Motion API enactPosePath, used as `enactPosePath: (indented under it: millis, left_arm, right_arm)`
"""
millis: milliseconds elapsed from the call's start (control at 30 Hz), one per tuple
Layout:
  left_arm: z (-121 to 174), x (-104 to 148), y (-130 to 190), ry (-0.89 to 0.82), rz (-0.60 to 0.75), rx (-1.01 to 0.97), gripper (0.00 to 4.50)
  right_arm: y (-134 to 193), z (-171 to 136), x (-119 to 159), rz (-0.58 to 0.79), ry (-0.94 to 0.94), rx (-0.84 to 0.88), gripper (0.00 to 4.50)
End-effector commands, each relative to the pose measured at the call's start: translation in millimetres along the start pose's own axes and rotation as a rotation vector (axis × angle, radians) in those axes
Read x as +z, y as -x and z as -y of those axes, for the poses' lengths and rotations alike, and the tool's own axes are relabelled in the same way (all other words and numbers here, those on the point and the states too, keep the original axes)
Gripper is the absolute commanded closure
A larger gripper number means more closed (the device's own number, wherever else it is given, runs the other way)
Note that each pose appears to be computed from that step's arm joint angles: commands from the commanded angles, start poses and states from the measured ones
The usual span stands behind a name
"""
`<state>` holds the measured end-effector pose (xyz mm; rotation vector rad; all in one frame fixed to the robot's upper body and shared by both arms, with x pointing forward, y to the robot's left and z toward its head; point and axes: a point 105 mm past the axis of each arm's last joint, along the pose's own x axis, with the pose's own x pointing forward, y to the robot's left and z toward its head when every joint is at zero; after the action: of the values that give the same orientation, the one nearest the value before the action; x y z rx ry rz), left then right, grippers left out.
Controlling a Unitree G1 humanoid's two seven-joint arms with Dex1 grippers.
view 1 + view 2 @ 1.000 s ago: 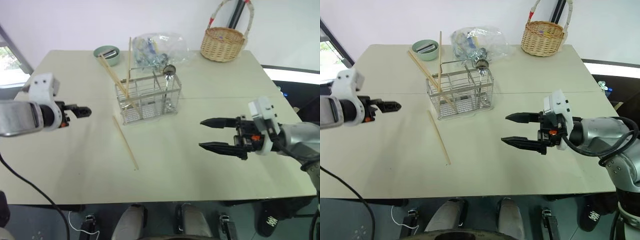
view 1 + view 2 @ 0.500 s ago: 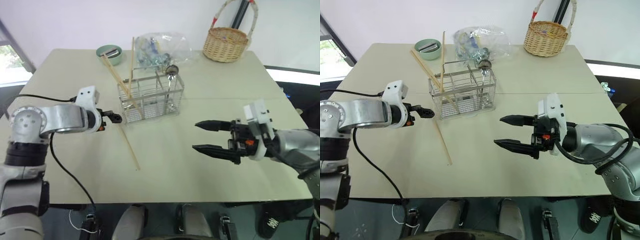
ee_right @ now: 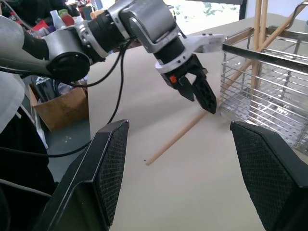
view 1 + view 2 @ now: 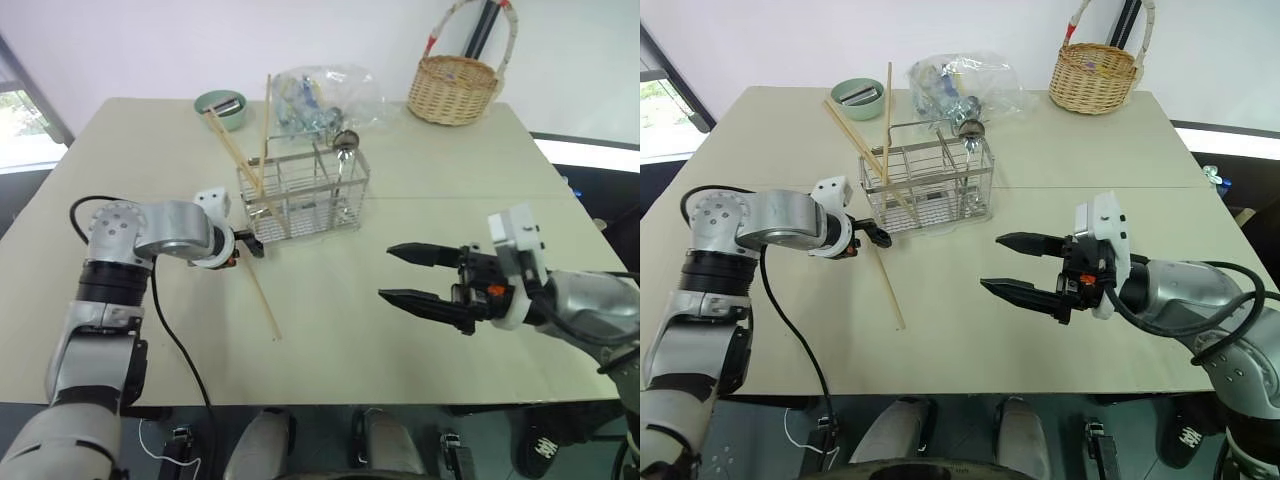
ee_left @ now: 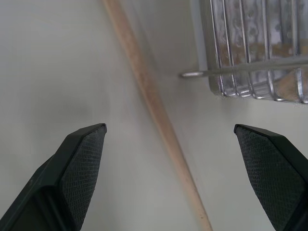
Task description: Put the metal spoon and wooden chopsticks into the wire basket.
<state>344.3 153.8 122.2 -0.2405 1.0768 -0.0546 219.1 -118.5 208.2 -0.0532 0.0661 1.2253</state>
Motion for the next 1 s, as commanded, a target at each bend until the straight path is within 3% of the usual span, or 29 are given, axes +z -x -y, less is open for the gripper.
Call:
enactPosePath:
  millis: [33, 367, 500, 700, 1000]
  left_arm:
    - [2.3, 4.2, 1.6, -0.011, -0.012, 0.005, 0.02]
    - [-9.6, 4.2, -9.3, 0.026, -0.068, 0.062, 0.02]
    - [-8.2, 7.2, -10.4, 0.028, -0.067, 0.067, 1.32]
    - [-8.0, 10.5, -11.0, 0.024, -0.069, 0.068, 4.45]
    - [-10.3, 13.4, -11.4, 0.045, -0.066, 0.064, 4.45]
  right_arm:
    - [-2.1, -8.7, 10.4, 0.047, 0.038, 0.011, 1.03]
    - [-1.3, -9.3, 10.3, 0.068, 0.023, -0.029, 1.03]
    - [3.7, -14.5, -0.2, -0.008, 0.052, -0.003, 1.03]
    - [17.3, -19.3, -25.9, -0.173, 0.127, 0.041, 1.03]
    - [21.5, -14.1, -28.9, -0.187, 0.156, 0.032, 1.03]
